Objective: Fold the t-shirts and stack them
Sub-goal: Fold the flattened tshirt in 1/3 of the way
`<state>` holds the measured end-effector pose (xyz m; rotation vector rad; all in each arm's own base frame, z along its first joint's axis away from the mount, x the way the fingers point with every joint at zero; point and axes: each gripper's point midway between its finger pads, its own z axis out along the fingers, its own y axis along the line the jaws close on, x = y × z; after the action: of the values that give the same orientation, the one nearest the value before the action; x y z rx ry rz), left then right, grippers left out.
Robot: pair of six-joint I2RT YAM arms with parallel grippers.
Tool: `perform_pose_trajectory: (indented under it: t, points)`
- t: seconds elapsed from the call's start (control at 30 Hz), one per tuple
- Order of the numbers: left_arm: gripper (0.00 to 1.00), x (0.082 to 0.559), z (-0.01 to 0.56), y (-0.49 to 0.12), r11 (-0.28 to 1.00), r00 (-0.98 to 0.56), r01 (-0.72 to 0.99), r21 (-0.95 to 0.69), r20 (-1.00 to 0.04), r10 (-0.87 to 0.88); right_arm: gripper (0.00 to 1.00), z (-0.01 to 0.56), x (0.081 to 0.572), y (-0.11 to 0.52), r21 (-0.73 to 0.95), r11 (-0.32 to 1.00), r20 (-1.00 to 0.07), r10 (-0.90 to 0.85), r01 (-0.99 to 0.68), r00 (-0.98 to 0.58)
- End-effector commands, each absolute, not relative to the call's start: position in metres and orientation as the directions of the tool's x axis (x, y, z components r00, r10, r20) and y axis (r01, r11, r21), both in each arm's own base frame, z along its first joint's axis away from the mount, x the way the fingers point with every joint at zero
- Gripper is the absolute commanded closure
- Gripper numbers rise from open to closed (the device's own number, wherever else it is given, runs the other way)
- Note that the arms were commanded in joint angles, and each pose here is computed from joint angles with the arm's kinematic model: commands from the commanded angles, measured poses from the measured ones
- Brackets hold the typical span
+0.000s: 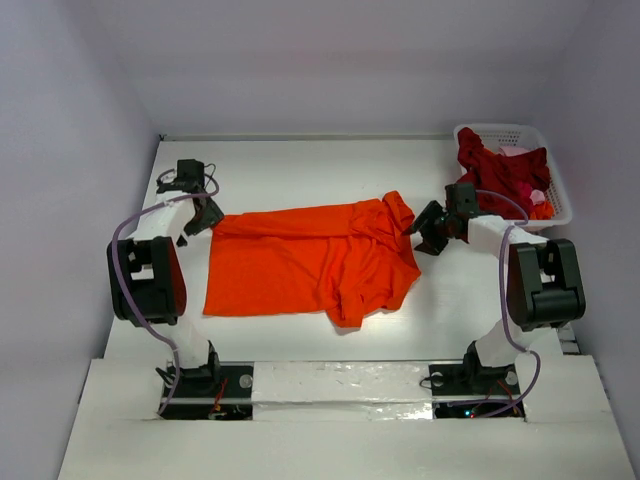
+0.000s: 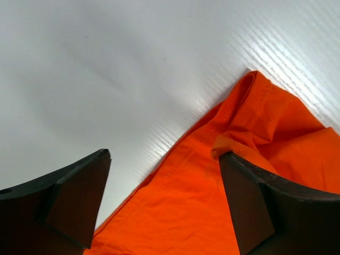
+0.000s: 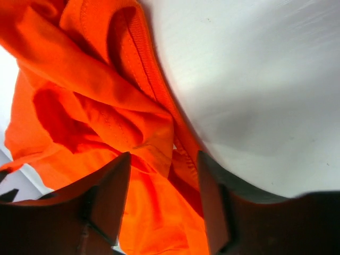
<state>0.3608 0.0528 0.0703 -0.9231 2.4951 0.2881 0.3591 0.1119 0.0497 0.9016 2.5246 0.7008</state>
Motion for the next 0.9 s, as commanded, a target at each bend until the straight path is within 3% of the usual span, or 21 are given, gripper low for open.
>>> perform_pose_trajectory:
  t: [0.0, 0.1, 0.43, 0.6, 0.87]
  points:
    - [0.18, 0.366, 0.104, 0.06, 0.743, -0.623, -0.669, 0.009, -0.552, -0.554, 0.35, 0.066, 0.362, 0.1, 0.56, 0.681, -0.239, 0.678, 0.471, -0.696]
    - [0.14, 0.373, 0.124, 0.057, 0.742, -0.588, -0.669, -0.045, -0.579, -0.566, 0.3, 0.069, 0.359, 0.096, 0.547, 0.684, -0.251, 0.684, 0.483, -0.684]
    - [0.16, 0.407, 0.163, 0.038, 0.753, -0.516, -0.619, -0.223, -0.607, -0.604, 0.41, 0.121, 0.384, 0.104, 0.583, 0.738, -0.354, 0.607, 0.34, -0.712]
    - [0.23, 0.413, 0.135, 0.021, 0.767, -0.56, -0.598, -0.234, -0.563, -0.608, 0.42, 0.137, 0.403, 0.117, 0.602, 0.752, -0.368, 0.559, 0.268, -0.743]
    - [0.26, 0.411, 0.104, -0.018, 0.811, -0.638, -0.548, -0.207, -0.523, -0.565, 0.45, 0.142, 0.432, 0.169, 0.605, 0.787, -0.364, 0.409, 0.121, -0.837]
